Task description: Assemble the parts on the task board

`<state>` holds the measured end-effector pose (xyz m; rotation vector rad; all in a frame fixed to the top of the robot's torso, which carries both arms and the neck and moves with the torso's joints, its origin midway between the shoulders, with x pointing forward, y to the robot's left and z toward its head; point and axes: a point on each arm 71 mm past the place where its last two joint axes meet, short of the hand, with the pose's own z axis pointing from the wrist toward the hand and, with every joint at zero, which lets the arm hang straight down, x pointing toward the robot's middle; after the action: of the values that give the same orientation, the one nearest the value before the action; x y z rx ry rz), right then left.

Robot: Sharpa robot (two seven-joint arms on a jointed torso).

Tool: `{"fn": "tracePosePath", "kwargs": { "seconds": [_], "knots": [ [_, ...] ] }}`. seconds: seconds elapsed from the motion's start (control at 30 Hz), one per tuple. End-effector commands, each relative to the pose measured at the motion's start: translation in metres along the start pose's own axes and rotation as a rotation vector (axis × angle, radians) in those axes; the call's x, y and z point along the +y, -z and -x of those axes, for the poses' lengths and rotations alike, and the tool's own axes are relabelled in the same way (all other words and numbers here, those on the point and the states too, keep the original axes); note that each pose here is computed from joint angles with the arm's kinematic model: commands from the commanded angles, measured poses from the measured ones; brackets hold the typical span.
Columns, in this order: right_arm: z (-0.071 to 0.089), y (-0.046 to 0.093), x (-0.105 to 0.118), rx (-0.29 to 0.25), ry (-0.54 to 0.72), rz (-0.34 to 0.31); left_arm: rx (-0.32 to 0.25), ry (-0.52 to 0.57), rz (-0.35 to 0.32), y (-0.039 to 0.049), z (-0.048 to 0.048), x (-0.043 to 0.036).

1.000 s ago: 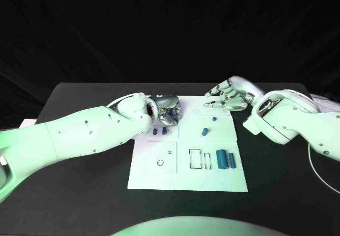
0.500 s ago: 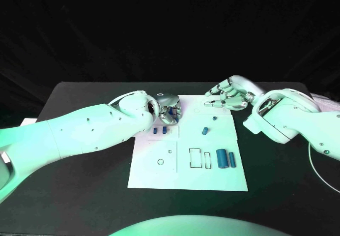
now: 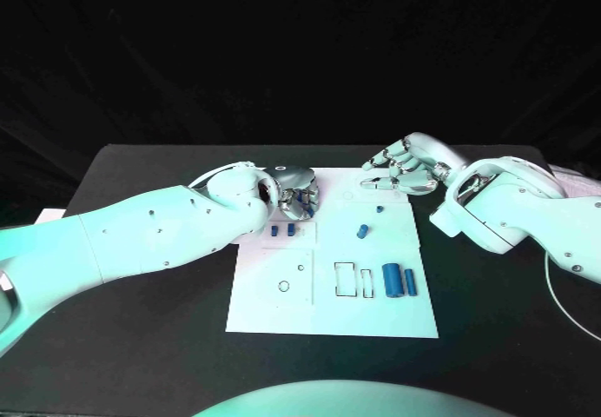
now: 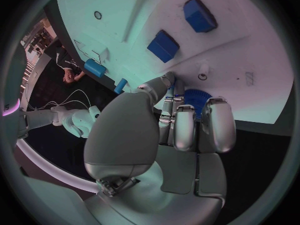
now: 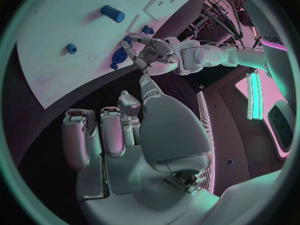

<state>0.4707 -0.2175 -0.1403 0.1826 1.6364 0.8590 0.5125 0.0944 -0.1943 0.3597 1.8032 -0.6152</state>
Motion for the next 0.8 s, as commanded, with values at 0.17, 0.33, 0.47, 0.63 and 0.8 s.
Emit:
{"fn": "tracePosePath", "kwargs": {
  "seconds": [0.17,0.33,0.47,0.63,0.8],
  "knots": [
    [-0.001,0.000,0.001,0.007,0.002,0.009,-0.048,0.062,-0.019,0.0059,0.0065,-0.0028],
    [-0.001,0.000,0.001,0.006,0.003,0.008,-0.066,0.095,-0.016,0.0137,0.0136,-0.0012],
    [-0.001,0.000,0.000,0.005,0.003,0.007,-0.062,0.130,0.005,0.0219,0.0187,0.0049],
    [0.000,0.000,0.000,0.004,0.003,0.006,-0.045,0.142,0.040,0.0300,0.0212,0.0187],
    [-0.001,0.000,0.000,0.005,0.003,0.007,-0.030,0.143,0.069,0.0342,0.0203,0.0311]
  ]
}}
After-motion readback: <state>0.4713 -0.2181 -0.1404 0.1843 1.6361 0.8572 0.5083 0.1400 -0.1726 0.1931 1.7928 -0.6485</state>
